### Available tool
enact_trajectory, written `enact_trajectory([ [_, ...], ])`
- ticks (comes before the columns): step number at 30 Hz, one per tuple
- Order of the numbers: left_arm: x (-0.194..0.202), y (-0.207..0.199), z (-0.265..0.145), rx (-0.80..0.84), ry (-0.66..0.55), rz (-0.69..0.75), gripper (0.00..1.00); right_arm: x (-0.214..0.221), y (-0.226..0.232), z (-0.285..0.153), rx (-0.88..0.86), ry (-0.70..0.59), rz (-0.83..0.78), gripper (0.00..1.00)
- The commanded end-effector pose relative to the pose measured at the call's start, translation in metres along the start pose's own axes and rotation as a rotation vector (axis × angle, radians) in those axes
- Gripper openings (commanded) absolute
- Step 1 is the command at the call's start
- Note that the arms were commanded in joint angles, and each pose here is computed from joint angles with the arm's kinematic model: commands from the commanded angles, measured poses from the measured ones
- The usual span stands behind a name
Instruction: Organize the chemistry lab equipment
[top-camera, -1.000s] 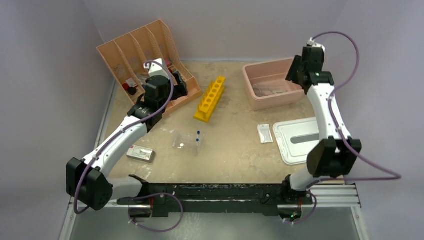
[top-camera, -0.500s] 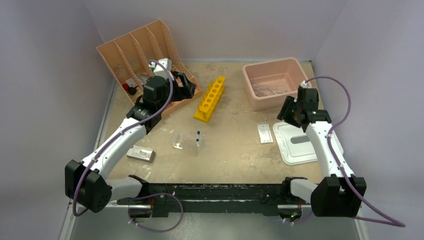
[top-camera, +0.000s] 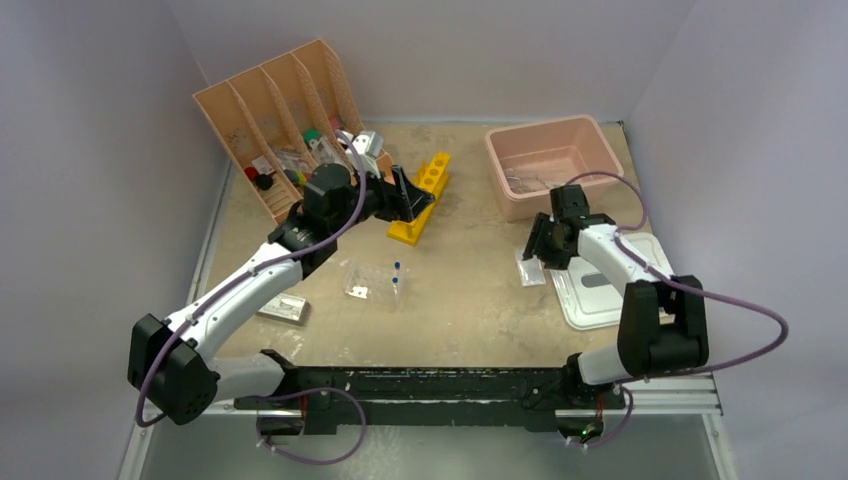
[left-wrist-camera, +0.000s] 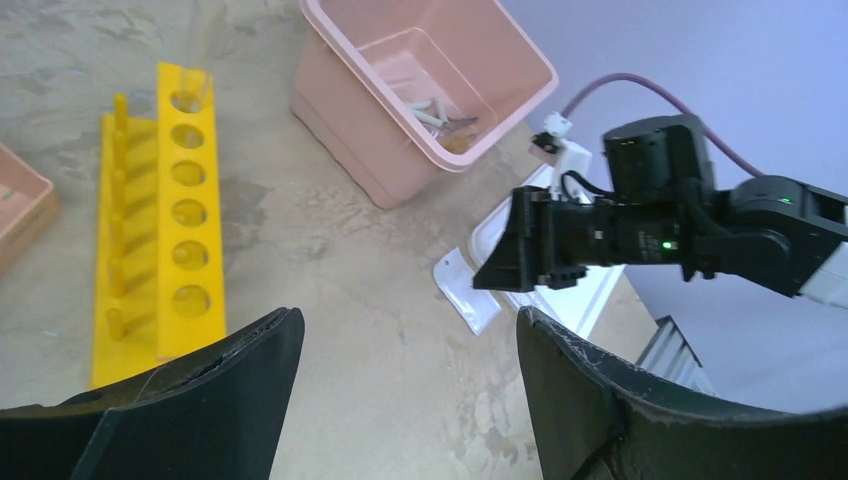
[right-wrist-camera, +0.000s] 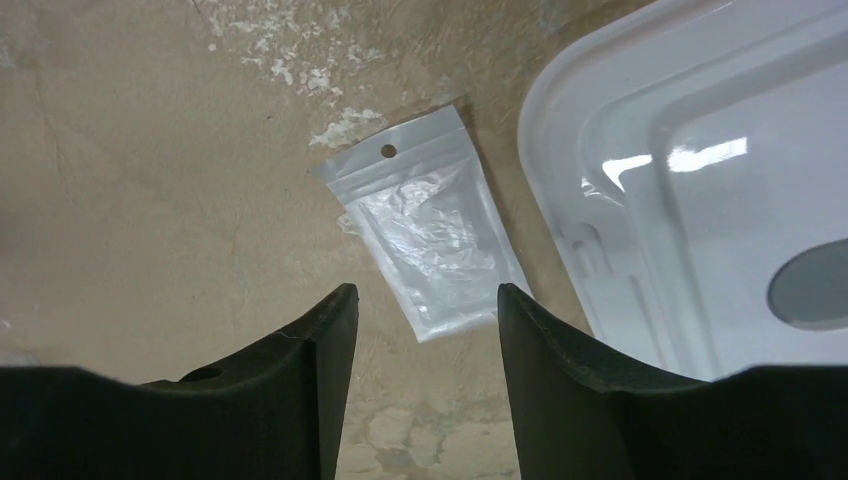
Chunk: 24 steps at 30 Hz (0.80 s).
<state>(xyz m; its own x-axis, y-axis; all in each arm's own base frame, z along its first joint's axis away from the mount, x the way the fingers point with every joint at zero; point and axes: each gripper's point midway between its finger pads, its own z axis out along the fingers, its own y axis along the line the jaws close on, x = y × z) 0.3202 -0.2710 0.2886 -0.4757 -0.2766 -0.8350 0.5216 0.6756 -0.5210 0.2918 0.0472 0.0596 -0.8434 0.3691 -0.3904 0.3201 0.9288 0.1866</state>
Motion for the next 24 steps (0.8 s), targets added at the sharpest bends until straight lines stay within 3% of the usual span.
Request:
enact_trajectory([
  [1,0.005,-0.019,0.005,0.077,0.010,-0.026,0.77,-0.004,0.009,0.015,0.024,-0.021,0.020,0.57],
  [10,0.011,-0.014,0.007,0.049,0.016,-0.035,0.76,0.022,0.005,0.035,0.130,0.024,0.059,0.58],
  [17,0.012,-0.013,0.009,0.045,0.021,-0.031,0.76,0.056,0.019,0.046,0.078,0.099,0.046,0.48],
  [24,0.013,-0.009,0.007,0.021,0.027,-0.012,0.76,0.056,0.047,0.029,-0.015,0.040,0.023,0.40],
])
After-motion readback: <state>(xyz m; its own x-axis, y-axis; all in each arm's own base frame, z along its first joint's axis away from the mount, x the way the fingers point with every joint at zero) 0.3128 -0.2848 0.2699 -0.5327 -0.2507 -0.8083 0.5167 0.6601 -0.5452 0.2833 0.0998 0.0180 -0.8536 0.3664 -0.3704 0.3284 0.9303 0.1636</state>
